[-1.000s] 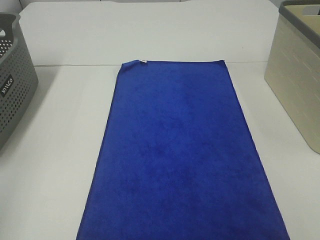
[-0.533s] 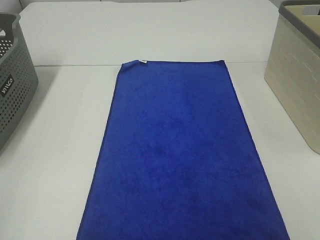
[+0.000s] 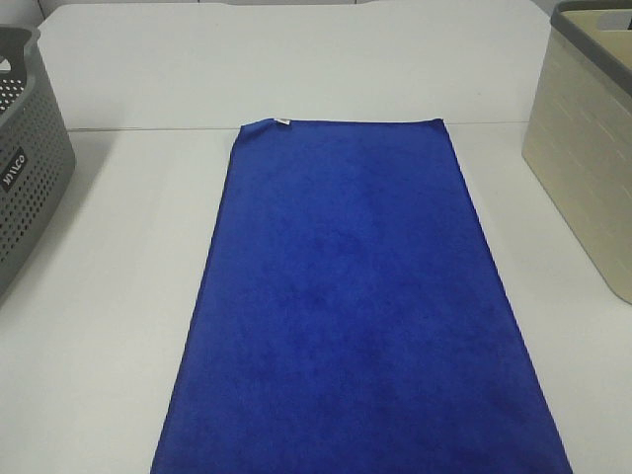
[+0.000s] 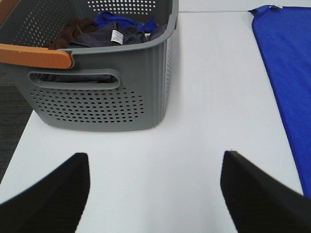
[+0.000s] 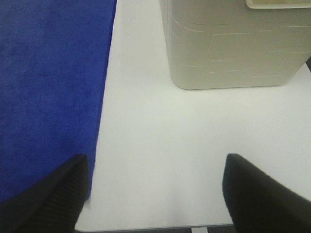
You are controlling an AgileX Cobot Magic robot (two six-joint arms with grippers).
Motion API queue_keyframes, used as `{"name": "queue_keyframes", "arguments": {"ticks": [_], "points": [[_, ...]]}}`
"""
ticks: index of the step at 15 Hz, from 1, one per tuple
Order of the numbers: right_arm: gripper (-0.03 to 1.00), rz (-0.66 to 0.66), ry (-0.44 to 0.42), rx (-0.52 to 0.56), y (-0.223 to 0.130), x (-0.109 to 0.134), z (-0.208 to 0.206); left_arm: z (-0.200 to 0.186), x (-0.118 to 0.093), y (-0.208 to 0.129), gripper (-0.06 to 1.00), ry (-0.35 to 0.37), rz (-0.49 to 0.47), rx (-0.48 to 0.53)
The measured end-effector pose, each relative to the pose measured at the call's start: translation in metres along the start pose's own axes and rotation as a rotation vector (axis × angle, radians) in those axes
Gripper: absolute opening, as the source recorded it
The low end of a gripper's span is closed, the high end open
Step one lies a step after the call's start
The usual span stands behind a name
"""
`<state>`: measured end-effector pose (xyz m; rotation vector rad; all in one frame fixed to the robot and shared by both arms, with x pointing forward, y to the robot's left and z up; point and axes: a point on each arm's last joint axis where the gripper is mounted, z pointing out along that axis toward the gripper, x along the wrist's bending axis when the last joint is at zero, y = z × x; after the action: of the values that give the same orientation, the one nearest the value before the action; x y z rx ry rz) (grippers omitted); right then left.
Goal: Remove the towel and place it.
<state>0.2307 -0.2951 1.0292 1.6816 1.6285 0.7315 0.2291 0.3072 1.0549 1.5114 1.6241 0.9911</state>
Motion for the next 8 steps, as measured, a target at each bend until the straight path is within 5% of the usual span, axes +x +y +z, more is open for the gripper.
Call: {"name": "queue_keyframes", "arguments": {"ticks": [8], "points": [[0.75,0.009,0.023,0.002,-0.0005,0.0021,0.0012,0.0002,-0.001,0.0008,0.69,-0.01,-0.003,-0.01]]}}
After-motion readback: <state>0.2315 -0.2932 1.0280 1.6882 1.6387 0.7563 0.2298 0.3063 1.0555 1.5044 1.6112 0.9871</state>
